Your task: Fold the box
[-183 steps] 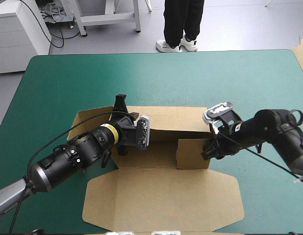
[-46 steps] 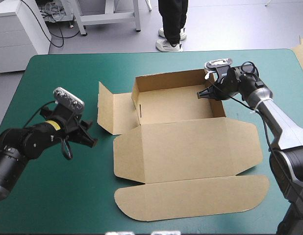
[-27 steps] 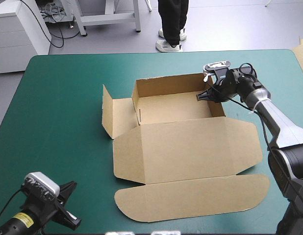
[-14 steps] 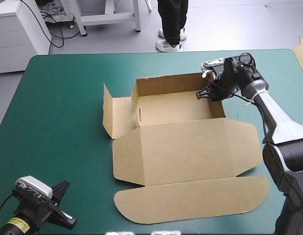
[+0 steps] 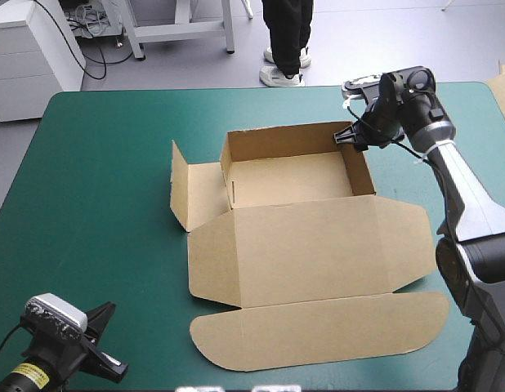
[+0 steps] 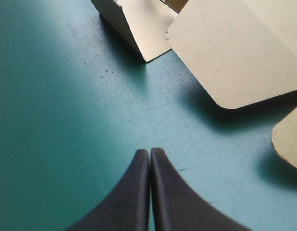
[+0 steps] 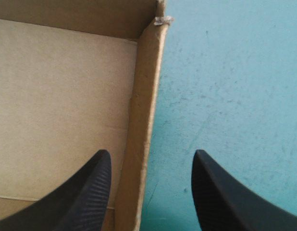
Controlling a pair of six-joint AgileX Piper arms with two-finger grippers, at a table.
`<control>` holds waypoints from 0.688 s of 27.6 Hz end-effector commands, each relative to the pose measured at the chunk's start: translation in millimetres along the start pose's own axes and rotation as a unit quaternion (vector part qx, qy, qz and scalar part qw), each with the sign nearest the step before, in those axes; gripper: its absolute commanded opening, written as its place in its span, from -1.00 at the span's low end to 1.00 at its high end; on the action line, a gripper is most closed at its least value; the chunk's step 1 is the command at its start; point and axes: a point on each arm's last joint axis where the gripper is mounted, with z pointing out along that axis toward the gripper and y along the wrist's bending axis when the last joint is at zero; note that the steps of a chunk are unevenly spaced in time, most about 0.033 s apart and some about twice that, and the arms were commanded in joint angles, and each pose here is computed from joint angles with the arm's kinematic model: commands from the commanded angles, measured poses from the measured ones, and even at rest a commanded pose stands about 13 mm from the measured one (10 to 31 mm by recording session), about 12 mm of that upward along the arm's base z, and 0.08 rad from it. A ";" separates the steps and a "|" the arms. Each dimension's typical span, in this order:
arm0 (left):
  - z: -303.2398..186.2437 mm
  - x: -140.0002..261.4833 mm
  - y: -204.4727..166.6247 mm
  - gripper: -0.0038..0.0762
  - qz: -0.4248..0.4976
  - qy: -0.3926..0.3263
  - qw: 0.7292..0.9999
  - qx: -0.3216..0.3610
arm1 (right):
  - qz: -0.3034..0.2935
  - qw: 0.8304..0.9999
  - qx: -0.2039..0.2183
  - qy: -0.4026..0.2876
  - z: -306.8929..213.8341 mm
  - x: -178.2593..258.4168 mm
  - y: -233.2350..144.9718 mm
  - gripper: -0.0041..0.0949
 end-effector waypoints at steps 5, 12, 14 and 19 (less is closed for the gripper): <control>-3.7 -12.2 1.9 -0.92 -0.010 -0.039 0.999 -0.007 | 0.017 0.999 0.001 0.039 41.9 -3.5 1.4 -0.04; -3.7 -12.2 1.9 -0.92 -0.010 -0.039 0.999 -0.007 | 0.011 0.999 0.008 0.029 33.2 -4.5 -0.2 -0.93; -3.7 -12.2 1.9 -0.92 -0.010 -0.039 0.999 -0.007 | 0.011 1.000 0.010 0.018 22.7 -5.0 -1.1 -0.95; -3.7 -12.2 1.9 -0.92 -0.010 -0.039 0.999 -0.007 | 0.013 0.999 0.016 -0.027 -21.4 -3.5 -4.1 -0.95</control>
